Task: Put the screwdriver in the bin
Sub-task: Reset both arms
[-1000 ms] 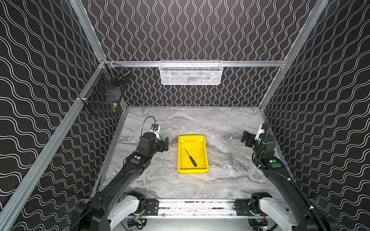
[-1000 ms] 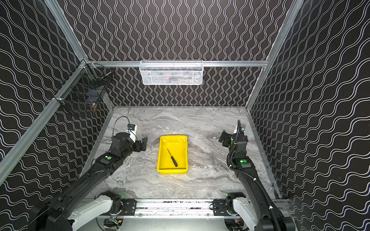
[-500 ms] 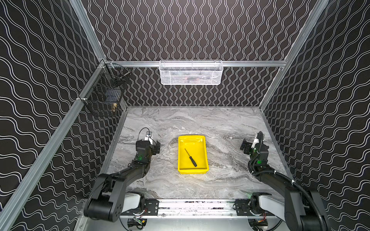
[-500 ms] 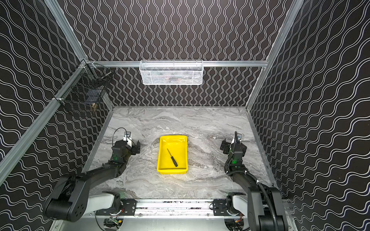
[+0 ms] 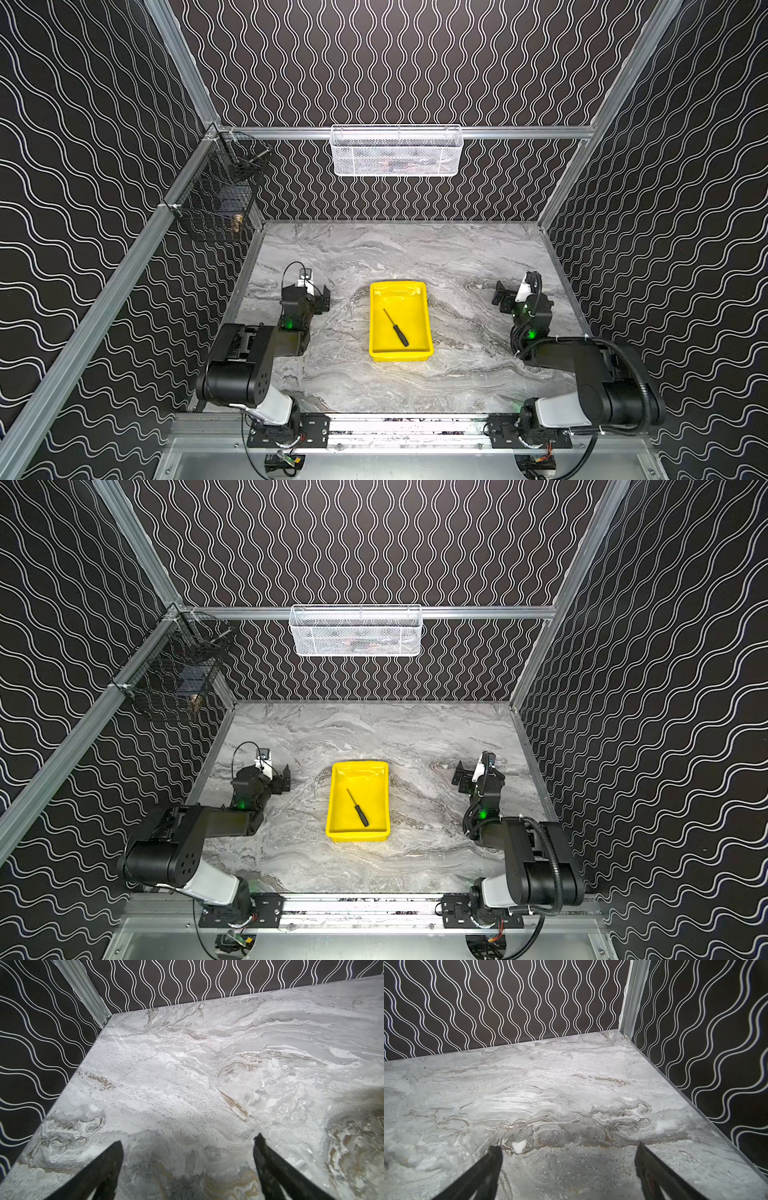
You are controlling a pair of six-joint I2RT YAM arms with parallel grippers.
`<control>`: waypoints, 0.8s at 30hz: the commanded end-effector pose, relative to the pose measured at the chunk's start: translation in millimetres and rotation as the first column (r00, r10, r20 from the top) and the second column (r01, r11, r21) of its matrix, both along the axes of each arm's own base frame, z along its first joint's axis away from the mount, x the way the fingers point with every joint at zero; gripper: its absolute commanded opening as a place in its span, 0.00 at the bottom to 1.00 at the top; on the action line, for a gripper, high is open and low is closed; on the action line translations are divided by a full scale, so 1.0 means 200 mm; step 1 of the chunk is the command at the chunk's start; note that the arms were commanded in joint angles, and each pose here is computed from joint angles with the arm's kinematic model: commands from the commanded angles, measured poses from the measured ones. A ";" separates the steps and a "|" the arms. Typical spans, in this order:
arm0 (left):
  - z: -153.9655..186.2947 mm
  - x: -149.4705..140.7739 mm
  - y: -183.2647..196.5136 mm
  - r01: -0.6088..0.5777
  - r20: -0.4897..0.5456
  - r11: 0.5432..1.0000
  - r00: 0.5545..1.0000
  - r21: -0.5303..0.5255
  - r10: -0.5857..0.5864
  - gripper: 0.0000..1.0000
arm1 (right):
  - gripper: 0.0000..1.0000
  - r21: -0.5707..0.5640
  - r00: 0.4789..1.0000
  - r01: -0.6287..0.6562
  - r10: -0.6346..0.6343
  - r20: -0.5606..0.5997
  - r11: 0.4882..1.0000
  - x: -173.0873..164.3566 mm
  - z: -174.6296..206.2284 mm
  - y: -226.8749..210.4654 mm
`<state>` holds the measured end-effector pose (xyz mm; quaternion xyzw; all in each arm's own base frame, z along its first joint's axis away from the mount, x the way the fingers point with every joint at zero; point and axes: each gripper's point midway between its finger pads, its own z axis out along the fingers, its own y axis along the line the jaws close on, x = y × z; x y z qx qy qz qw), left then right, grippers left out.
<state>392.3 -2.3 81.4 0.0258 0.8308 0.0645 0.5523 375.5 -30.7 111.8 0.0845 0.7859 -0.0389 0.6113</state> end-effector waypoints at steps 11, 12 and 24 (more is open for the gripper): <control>-0.03 0.05 -0.05 0.081 0.046 0.996 0.996 -0.031 -0.080 0.99 | 0.99 0.006 0.997 -0.059 0.059 0.052 0.998 0.04 0.01 0.03; -0.05 0.04 -0.05 0.087 0.026 0.995 0.996 -0.037 -0.087 0.99 | 0.99 0.009 0.996 -0.062 0.062 0.057 0.998 0.04 0.01 0.02; -0.03 0.03 -0.01 0.038 0.056 0.999 0.998 -0.034 -0.036 0.99 | 0.99 -0.012 0.991 -0.080 0.081 0.109 0.997 0.00 0.05 0.04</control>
